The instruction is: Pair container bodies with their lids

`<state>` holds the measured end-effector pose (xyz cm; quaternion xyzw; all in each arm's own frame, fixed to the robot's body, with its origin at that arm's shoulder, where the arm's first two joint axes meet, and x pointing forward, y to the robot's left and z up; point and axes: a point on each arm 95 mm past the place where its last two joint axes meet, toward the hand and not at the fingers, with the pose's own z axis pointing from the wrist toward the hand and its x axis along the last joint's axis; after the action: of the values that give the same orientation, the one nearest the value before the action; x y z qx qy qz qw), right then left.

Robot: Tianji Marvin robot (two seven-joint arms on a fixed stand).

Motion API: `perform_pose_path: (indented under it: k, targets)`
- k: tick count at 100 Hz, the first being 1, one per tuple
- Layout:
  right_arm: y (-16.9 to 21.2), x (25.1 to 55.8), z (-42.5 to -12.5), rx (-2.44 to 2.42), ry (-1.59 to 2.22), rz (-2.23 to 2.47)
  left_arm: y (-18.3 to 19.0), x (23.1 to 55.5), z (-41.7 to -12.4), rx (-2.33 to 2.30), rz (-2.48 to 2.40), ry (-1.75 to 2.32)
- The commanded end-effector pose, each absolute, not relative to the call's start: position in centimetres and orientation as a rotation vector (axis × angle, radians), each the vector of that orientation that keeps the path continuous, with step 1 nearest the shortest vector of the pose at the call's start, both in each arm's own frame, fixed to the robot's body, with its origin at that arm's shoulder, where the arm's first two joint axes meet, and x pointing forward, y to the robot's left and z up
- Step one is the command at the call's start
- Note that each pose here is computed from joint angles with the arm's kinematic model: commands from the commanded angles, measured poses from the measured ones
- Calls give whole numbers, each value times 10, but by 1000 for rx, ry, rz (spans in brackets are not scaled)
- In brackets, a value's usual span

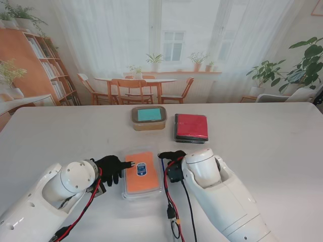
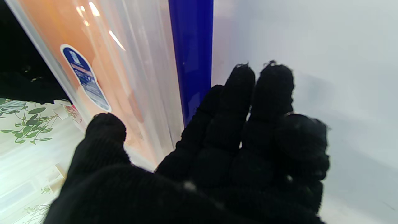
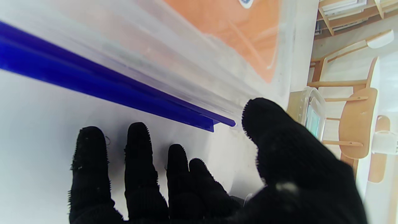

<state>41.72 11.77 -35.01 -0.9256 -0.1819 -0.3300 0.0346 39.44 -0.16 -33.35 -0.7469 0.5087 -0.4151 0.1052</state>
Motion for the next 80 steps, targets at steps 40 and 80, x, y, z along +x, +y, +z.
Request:
perform_pose_path:
  k: [40,80]
  targets:
    - [126,391,-384,-2934,-487,-821,-11,390,-334,-2216,-1236,1522]
    - [118,383,-390,-2951,-638,-822,-8,389,-337,-2221,-1225,1509]
